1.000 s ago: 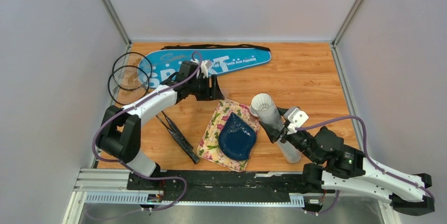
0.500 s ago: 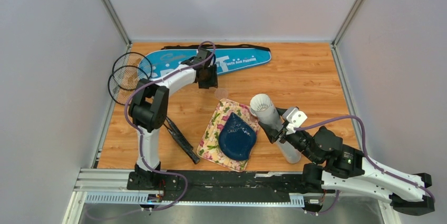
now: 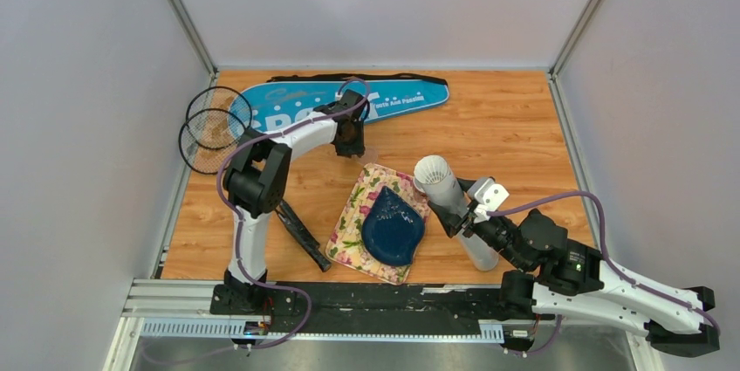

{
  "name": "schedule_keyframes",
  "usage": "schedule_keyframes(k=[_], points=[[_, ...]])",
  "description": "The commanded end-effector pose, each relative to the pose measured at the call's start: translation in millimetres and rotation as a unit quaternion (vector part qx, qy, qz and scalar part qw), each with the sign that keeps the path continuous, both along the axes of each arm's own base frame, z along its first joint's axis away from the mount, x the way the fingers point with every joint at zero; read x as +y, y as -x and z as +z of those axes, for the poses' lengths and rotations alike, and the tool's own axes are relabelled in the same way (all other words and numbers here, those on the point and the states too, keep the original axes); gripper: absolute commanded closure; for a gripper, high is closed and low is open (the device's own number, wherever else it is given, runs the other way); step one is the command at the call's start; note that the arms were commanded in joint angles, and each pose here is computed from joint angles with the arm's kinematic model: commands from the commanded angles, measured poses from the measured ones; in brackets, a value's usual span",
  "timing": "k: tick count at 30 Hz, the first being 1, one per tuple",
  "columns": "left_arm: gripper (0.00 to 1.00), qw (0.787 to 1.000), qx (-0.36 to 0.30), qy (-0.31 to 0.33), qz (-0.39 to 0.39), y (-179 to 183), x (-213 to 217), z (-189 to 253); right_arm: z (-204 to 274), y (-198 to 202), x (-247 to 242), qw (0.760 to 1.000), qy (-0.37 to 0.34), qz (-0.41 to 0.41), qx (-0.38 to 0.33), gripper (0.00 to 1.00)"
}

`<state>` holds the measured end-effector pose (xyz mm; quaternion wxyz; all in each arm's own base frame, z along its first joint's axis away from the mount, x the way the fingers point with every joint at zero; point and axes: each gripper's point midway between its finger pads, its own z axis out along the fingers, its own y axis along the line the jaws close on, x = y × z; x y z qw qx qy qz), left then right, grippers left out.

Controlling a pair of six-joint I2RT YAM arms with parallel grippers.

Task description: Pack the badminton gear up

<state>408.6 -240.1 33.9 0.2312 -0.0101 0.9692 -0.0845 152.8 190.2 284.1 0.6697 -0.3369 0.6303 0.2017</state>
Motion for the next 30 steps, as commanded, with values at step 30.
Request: schedule_keyframes(k=[30], points=[[1.0,0.946,-0.155,0.274,-0.074,66,6,202,21,0,10,0.999,-0.033,0.01,-0.012,0.7]])
